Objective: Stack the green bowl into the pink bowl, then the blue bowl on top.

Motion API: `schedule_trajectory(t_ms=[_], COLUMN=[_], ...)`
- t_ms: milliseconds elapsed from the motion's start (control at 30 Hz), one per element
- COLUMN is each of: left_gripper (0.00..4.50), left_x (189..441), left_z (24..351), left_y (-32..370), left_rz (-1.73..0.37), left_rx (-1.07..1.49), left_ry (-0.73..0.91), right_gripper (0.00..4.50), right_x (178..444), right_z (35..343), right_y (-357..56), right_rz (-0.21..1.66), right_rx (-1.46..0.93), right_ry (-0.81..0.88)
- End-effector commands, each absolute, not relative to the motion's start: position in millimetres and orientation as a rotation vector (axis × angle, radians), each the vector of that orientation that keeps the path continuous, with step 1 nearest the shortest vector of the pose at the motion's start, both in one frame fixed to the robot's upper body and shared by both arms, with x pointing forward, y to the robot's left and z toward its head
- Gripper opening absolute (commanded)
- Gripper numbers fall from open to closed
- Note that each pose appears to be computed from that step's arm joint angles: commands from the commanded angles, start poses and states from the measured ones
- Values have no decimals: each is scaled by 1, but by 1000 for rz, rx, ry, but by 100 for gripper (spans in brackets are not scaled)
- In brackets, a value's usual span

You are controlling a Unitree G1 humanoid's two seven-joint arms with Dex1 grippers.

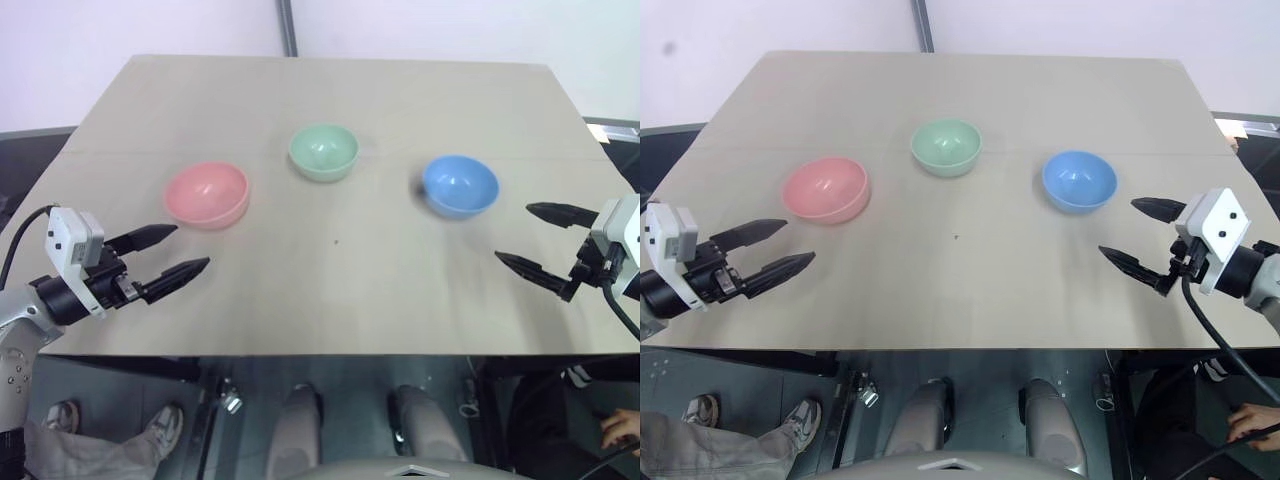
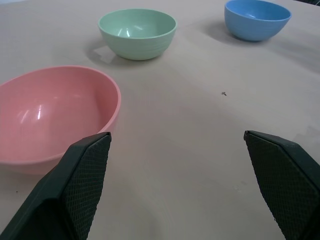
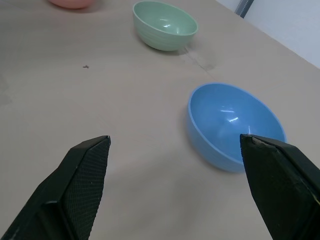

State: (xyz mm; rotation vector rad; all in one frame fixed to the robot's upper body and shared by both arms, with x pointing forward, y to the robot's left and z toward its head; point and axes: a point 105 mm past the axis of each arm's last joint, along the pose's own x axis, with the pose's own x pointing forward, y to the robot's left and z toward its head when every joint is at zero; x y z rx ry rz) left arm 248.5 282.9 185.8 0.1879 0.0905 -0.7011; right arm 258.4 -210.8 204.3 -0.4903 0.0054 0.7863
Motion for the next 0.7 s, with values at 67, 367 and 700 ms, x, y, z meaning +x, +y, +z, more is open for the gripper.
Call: schedule_trajectory(t_ms=[67,367,700], left_gripper=[450,450,450], left_x=[249,255,271], left_z=[199,204,210], left_y=[278,267,256], left_rz=[-711,-718,-556], left_rx=[222,199,347], left_ry=[44,11,23], right_gripper=[448,448,448], right_x=[259,265,280], right_z=[213,215,208], right_y=[-202,-188,-151], right_rz=[809,859,981], right_rx=[-496,-499,-508], right_ry=[-35,-67,-106])
